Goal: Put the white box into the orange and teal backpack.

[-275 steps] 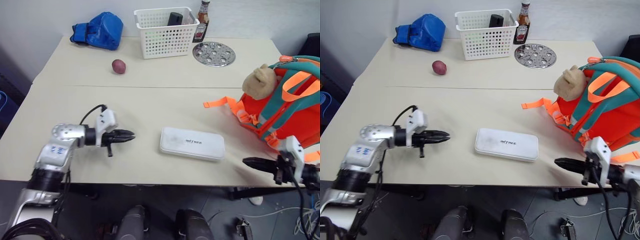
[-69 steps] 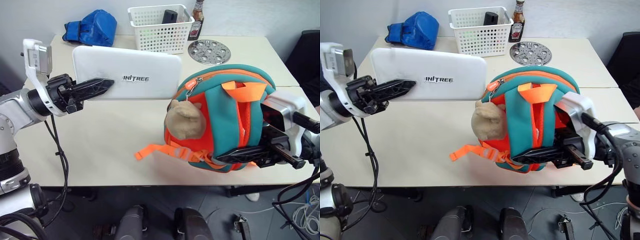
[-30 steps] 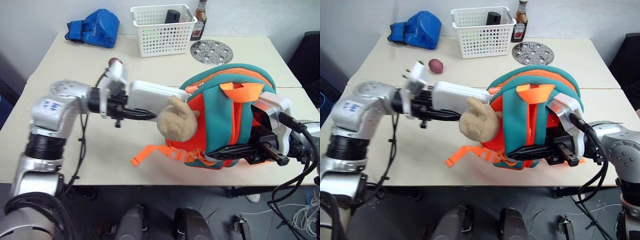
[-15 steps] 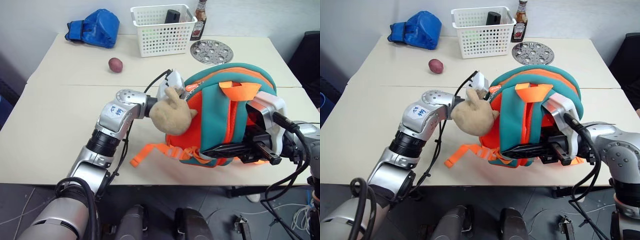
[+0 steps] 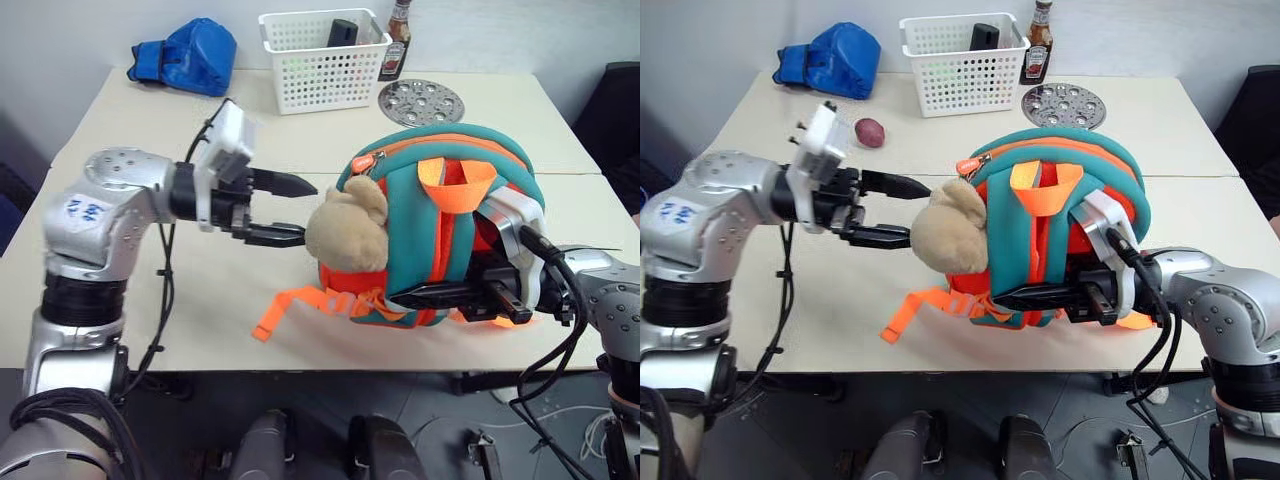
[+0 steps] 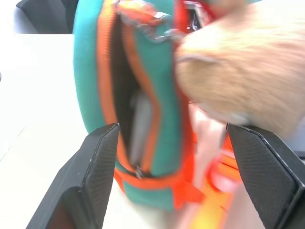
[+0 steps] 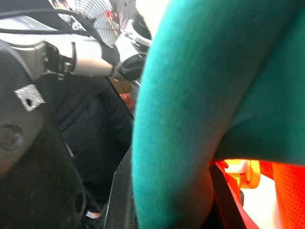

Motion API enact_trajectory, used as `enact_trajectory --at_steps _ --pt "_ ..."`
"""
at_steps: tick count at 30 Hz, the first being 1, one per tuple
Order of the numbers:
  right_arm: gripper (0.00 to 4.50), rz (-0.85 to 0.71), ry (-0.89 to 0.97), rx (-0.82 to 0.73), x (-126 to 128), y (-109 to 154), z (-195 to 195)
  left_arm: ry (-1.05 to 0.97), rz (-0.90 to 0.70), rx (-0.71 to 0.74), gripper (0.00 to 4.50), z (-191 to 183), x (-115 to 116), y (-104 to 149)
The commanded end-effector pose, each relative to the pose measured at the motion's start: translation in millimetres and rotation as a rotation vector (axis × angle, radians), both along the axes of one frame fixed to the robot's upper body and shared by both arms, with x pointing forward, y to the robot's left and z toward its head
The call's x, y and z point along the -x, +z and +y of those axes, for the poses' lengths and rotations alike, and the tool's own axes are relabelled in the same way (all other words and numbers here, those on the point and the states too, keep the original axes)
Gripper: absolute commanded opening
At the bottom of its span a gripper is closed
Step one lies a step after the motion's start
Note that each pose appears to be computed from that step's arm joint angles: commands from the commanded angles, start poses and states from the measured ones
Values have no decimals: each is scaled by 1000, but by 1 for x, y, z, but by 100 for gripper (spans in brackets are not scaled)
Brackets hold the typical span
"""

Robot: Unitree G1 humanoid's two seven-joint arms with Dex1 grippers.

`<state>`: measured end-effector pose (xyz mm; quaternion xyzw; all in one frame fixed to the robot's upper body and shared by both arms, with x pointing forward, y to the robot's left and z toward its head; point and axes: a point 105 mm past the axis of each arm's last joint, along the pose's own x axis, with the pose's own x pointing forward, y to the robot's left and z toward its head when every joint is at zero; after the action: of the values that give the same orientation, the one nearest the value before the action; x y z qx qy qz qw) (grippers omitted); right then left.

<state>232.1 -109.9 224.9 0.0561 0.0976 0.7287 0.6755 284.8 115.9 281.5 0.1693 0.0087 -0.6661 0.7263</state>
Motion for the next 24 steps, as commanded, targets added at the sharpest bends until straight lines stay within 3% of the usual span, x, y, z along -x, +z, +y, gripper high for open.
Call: enact_trajectory --at_steps 1,9,13,21,24 --pt "0 -40 -3 -11 -2 5 2 -30 -66 52 378 6 22 28" --pt "0 -40 -6 -12 -3 5 3 -4 -91 87 378 -18 34 32" --pt "0 -33 1 -21 -2 8 4 175 -212 -105 378 -36 -5 -19" --pt "0 -26 1 -39 1 11 5 247 -245 -55 378 -30 -25 -13" --pt "0 -25 -2 -42 2 11 5 227 -237 -31 324 -28 -24 -10"
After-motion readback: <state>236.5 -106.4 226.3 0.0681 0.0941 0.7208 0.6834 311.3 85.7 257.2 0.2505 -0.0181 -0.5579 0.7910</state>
